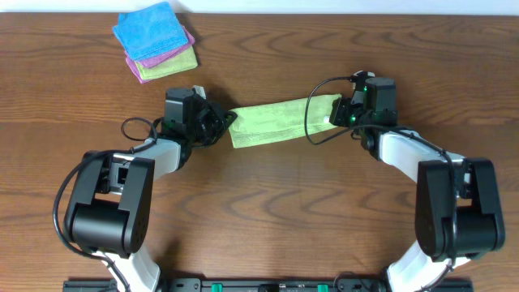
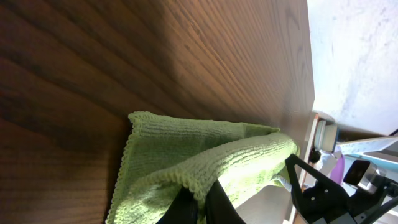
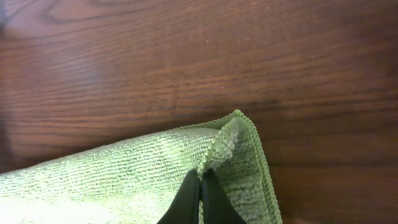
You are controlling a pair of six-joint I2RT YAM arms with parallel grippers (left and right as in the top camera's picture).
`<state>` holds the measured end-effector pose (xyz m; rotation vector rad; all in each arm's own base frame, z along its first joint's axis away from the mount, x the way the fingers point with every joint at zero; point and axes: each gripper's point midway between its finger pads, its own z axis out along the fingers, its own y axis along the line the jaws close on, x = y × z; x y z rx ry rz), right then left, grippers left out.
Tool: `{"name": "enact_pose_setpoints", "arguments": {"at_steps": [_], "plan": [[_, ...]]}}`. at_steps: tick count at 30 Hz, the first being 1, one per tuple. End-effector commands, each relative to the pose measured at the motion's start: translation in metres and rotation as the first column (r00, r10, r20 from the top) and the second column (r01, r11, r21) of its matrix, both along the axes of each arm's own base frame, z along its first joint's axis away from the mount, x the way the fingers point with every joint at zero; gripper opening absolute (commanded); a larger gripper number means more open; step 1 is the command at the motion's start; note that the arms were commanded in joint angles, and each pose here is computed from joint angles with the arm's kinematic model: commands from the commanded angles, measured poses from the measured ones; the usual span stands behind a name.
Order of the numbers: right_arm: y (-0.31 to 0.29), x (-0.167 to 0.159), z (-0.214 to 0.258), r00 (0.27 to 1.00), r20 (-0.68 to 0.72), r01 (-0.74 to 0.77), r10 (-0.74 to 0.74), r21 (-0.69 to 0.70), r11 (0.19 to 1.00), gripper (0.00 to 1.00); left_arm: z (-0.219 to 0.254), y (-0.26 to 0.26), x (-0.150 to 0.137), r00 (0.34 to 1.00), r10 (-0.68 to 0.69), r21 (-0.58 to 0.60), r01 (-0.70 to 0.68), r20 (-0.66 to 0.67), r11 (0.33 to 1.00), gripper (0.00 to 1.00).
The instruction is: Fold the cloth
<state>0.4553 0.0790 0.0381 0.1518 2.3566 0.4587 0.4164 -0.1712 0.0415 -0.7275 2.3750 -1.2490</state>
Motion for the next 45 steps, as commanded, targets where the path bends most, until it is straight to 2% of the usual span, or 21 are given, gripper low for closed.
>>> {"name": "enact_pose_setpoints", "arguments": {"at_steps": [1,11,12,15,16,17,20,24,27,29,31,33,34,35,37,39,43,45], "plan": [[-0.007,0.008,-0.006,1.000,0.012,0.021,-0.020,-0.061,0.998,0.02,-0.001,0.007,0.012,0.999,0.028,0.048,-0.030,0.033,0.998,0.06],[-0.005,0.016,-0.019,0.999,0.035,0.018,-0.016,-0.062,0.998,0.01,-0.004,0.010,0.013,0.998,0.039,0.082,-0.042,0.041,0.996,0.06],[-0.005,0.017,-0.019,0.999,0.038,0.020,-0.017,-0.063,0.998,0.02,-0.004,0.010,0.014,0.998,0.042,0.085,-0.046,0.042,0.995,0.08],[-0.006,0.018,-0.018,0.999,0.044,0.023,-0.020,-0.065,0.998,0.21,-0.004,0.011,0.014,0.998,0.035,0.093,-0.039,0.052,0.995,0.22],[-0.006,0.019,-0.017,0.999,0.048,0.023,-0.020,-0.064,0.998,0.33,-0.004,0.012,0.014,0.998,0.037,0.093,-0.042,0.052,0.995,0.28],[-0.006,0.019,-0.016,0.999,0.050,0.024,-0.020,-0.064,0.998,0.40,-0.004,0.013,0.015,0.998,0.040,0.092,-0.045,0.052,0.995,0.31],[-0.006,0.022,-0.008,0.998,0.064,0.031,-0.027,-0.053,0.998,0.66,-0.003,0.018,0.016,0.998,0.045,0.082,-0.049,0.051,0.995,0.46],[-0.005,0.024,0.010,0.994,0.098,0.042,-0.038,-0.034,0.999,0.81,0.002,0.027,0.018,0.998,0.040,0.043,-0.042,0.054,0.998,0.57],[-0.006,0.023,0.028,0.992,0.116,0.051,-0.048,-0.022,0.998,0.85,0.012,0.031,0.021,0.997,0.022,-0.004,-0.021,0.078,1.000,0.60],[-0.007,0.020,0.038,0.991,0.119,0.057,-0.055,-0.015,0.998,0.86,0.017,0.032,0.021,0.996,0.008,-0.029,-0.005,0.092,1.000,0.59],[-0.008,0.017,0.051,0.990,0.121,0.071,-0.071,0.001,0.997,0.88,0.025,0.031,0.022,0.994,-0.016,-0.060,0.023,0.106,0.998,0.52],[-0.012,0.012,0.063,0.988,0.120,0.092,-0.093,0.020,0.996,0.89,0.034,0.026,0.022,0.991,-0.047,-0.086,0.058,0.123,0.995,0.29],[-0.014,0.010,0.068,0.988,0.117,0.102,-0.105,0.029,0.994,0.90,0.037,0.024,0.023,0.990,-0.056,-0.093,0.068,0.129,0.993,0.13],[-0.016,0.007,0.073,0.987,0.110,0.117,-0.121,0.041,0.992,0.91,0.041,0.021,0.023,0.988,-0.071,-0.101,0.085,0.138,0.991,0.06],[-0.023,-0.001,0.080,0.981,0.066,0.175,-0.182,0.095,0.980,0.98,0.047,0.014,0.025,0.985,-0.084,-0.103,0.100,0.150,0.990,0.06],[-0.028,-0.009,0.084,0.972,0.002,0.230,-0.235,0.183,0.956,0.99,0.050,0.005,0.026,0.983,-0.094,-0.101,0.111,0.157,0.989,0.06],[-0.035,-0.021,0.084,0.977,-0.086,0.214,-0.197,0.321,0.922,0.99,0.040,-0.012,0.023,0.988,-0.091,-0.051,0.098,0.128,0.994,0.06],[-0.045,-0.026,0.075,0.969,-0.131,0.241,-0.207,0.346,0.907,0.99,0.028,-0.018,0.016,0.992,-0.092,-0.006,0.093,0.088,0.996,0.06]]}}
